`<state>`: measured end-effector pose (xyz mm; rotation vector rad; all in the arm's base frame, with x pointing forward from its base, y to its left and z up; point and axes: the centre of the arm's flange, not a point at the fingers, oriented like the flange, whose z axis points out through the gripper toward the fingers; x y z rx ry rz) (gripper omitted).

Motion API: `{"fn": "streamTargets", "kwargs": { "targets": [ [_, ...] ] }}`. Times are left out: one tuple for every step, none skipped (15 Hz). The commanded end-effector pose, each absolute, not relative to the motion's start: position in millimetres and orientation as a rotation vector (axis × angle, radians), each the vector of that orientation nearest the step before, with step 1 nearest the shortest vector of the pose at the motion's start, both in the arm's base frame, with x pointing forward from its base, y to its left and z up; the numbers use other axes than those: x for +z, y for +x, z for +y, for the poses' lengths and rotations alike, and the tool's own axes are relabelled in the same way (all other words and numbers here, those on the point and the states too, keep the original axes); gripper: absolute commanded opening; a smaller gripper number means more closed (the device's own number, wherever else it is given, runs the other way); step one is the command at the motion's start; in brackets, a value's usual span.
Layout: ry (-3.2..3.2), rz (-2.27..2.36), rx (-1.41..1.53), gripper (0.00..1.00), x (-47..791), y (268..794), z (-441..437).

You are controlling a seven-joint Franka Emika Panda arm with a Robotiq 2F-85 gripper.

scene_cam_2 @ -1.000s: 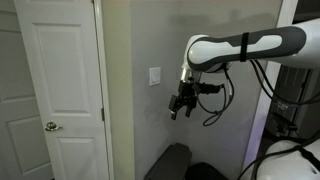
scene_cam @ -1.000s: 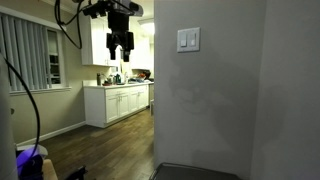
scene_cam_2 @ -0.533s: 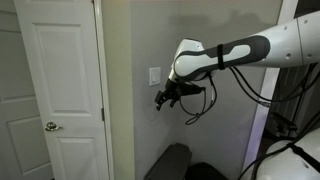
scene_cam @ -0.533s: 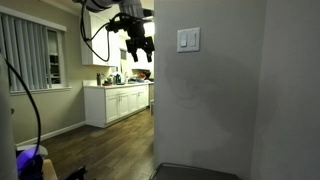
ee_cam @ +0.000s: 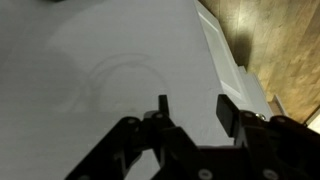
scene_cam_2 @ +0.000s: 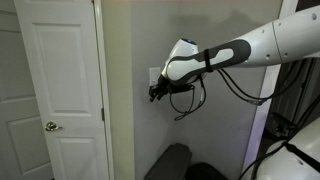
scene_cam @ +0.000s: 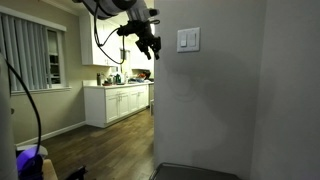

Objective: Push the left light switch downwards

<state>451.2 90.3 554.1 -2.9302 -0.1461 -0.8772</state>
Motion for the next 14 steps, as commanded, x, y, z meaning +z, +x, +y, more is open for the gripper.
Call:
{"fn": "streamTargets", "kwargs": {
  "targets": [
    [-2.934, -0.181, -1.059, 0.24, 567.5, 463.7, 93.3],
    [-2.931, -0.193, -1.100, 0.16, 571.4, 465.4, 93.4],
    [-2.929, -0.200, -1.138, 0.11, 574.9, 467.5, 92.6],
    [-2.931, -0.200, -1.168, 0.03, 577.1, 470.1, 91.2],
    [-2.933, -0.194, -1.201, 0.01, 579.3, 472.8, 88.8],
    [-2.931, -0.186, -1.225, 0.00, 581.3, 475.8, 85.6],
    [-2.929, -0.176, -1.249, 0.00, 583.1, 478.5, 82.7],
    [-2.919, -0.165, -1.279, 0.00, 585.7, 481.9, 79.4],
    [-2.915, -0.147, -1.307, 0.00, 588.0, 485.2, 76.4],
    [-2.900, -0.133, -1.338, 0.00, 592.0, 490.5, 72.8],
    [-2.893, -0.121, -1.358, 0.00, 595.0, 494.7, 69.8],
    [-2.885, -0.109, -1.372, 0.00, 597.6, 500.5, 67.5],
    [-2.881, -0.100, -1.382, 0.00, 598.7, 504.2, 65.9],
    [-2.883, -0.089, -1.396, 0.00, 599.7, 509.7, 63.3]
  ]
}}
